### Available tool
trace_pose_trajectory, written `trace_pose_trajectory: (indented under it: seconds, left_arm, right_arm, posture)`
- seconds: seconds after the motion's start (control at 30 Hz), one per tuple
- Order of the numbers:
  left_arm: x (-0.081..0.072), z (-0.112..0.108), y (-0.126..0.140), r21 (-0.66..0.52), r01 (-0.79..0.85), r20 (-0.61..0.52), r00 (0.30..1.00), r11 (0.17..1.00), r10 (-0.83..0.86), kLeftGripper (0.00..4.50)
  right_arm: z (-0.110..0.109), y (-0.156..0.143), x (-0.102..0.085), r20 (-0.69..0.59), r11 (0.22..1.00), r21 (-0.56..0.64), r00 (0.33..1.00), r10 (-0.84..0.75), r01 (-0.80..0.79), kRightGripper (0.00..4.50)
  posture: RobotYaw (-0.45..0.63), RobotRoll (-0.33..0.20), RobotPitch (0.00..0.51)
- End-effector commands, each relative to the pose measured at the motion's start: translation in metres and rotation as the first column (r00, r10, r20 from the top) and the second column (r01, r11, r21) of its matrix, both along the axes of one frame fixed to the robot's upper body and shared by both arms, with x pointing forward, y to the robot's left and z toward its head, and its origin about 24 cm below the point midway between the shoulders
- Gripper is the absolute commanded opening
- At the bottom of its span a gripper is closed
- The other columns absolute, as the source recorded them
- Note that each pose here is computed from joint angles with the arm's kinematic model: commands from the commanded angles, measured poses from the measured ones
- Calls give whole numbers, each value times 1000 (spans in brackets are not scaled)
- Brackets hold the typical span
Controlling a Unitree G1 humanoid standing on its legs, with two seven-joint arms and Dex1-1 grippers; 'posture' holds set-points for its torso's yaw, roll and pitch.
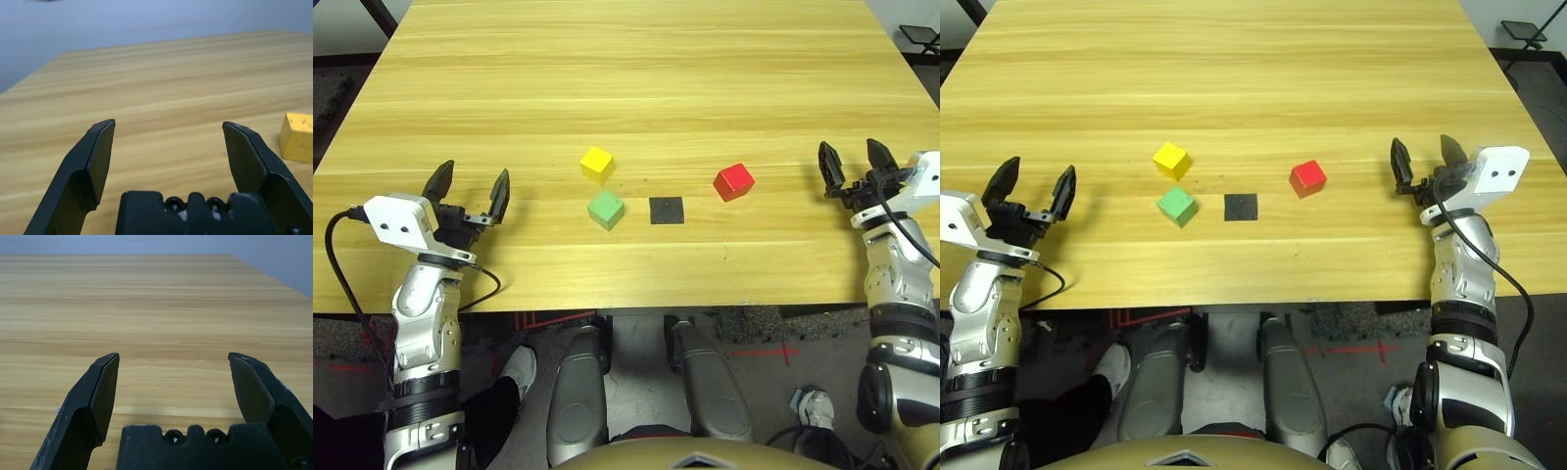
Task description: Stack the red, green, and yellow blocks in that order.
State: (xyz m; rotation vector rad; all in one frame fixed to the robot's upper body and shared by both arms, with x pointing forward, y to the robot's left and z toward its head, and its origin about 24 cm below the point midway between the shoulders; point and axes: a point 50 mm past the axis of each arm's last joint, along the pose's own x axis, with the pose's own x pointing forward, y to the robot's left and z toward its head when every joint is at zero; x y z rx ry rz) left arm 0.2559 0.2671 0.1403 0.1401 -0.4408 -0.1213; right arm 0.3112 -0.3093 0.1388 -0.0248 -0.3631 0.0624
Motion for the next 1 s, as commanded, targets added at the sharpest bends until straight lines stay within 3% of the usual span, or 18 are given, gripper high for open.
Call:
trace_pose_trajectory:
  seconds: [0.03,0.17,0.3,0.43,0.53,0.6,0.83,1.0]
  left_arm:
    - [0,-7,2,-16,-5,-32,999,1000,5,4472]
    - [-2,-4,8,-59,-28,0,1000,998,28,4472]
    - [-10,33,18,-6,145,3,989,989,-145,4472]
    - [-15,64,17,77,334,-73,941,939,-329,4472]
    - [-22,84,13,171,520,-206,850,837,-485,4472]
    - [-23,88,8,207,609,-271,787,766,-554,4472]
    - [-16,80,-25,216,831,-441,551,512,-708,4472]
    - [-8,76,-43,198,881,-487,469,429,-737,4472]
  right_arm:
    - [-2,-3,-4,3,1000,-8,1000,1,-1,4500]
    - [-1,-1,-5,-10,999,-8,999,39,-39,4500]
    - [23,7,-11,-81,970,-22,967,241,-243,4500]
    - [40,15,-30,-240,897,-46,876,418,-441,4500]
    - [47,27,-51,-381,820,-58,771,510,-570,4500]
    - [50,36,-56,-424,796,-62,738,525,-602,4500]
    - [37,69,-48,-450,810,-63,741,499,-583,4500]
    - [24,89,-43,-453,809,-50,735,504,-586,4500]
  posture:
    - [-79,-121,300]
    - [-90,-118,301]
    - [-90,-133,304]
    - [-76,-159,298]
    - [-87,-182,285]
    - [-92,-185,288]
    - [-77,-178,289]
    - [-54,-164,296]
